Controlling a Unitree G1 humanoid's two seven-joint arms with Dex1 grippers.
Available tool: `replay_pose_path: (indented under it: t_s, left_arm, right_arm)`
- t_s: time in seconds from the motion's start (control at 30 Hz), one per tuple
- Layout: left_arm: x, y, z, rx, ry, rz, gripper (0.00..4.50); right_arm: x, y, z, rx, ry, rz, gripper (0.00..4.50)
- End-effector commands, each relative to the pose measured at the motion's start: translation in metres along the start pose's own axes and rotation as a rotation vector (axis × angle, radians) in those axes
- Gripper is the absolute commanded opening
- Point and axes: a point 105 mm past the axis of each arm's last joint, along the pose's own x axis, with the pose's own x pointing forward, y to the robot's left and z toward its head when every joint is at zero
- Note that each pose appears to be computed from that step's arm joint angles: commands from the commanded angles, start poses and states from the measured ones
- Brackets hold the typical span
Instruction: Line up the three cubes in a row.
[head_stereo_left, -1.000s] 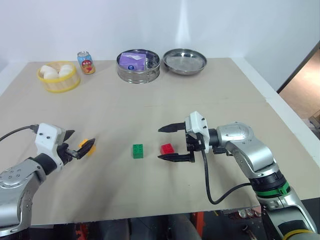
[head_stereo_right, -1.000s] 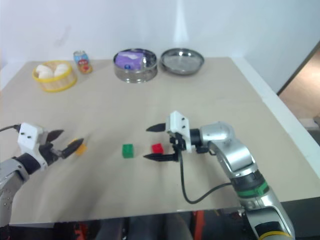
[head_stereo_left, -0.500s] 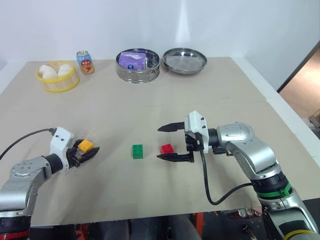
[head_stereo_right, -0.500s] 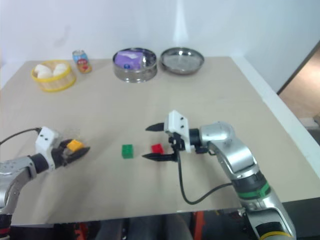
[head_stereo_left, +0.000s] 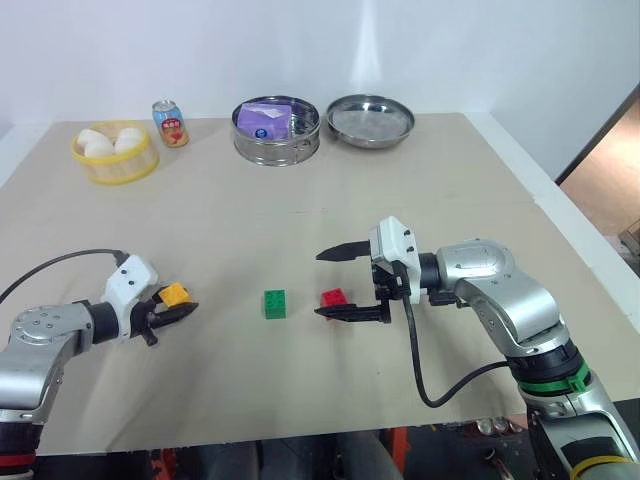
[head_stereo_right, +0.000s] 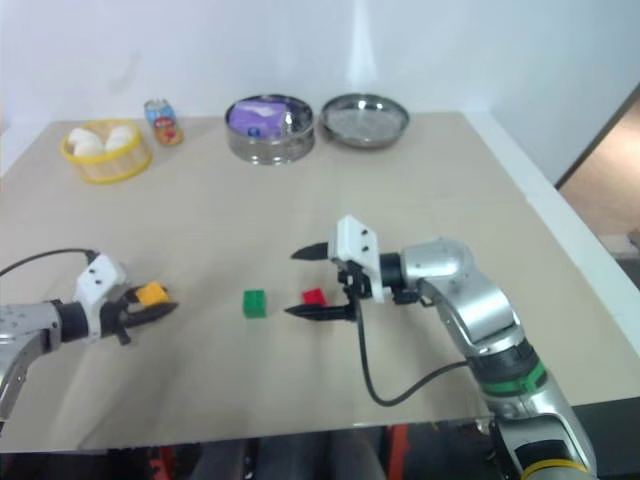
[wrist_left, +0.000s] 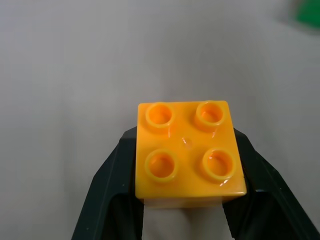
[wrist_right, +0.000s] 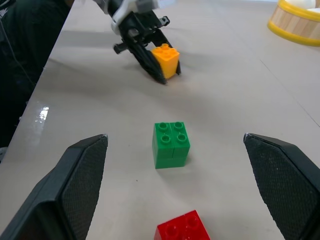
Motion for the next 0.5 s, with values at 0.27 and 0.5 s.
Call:
replay_pose_path:
  t_s: [0.27,0.5]
  left_arm:
    - [0.016,-0.037,0.04,0.255,-0.033,-0.481,1.39]
    - [0.027,-0.029,0.037,0.273,-0.002,-0.518,1.39]
  right_arm:
    - [-0.01,-0.006,0.013,-0.064,-0.012,-0.041,4.5]
    - [-0.016,-0.003,0.01,-0.056,0.0,-0.066,4.5]
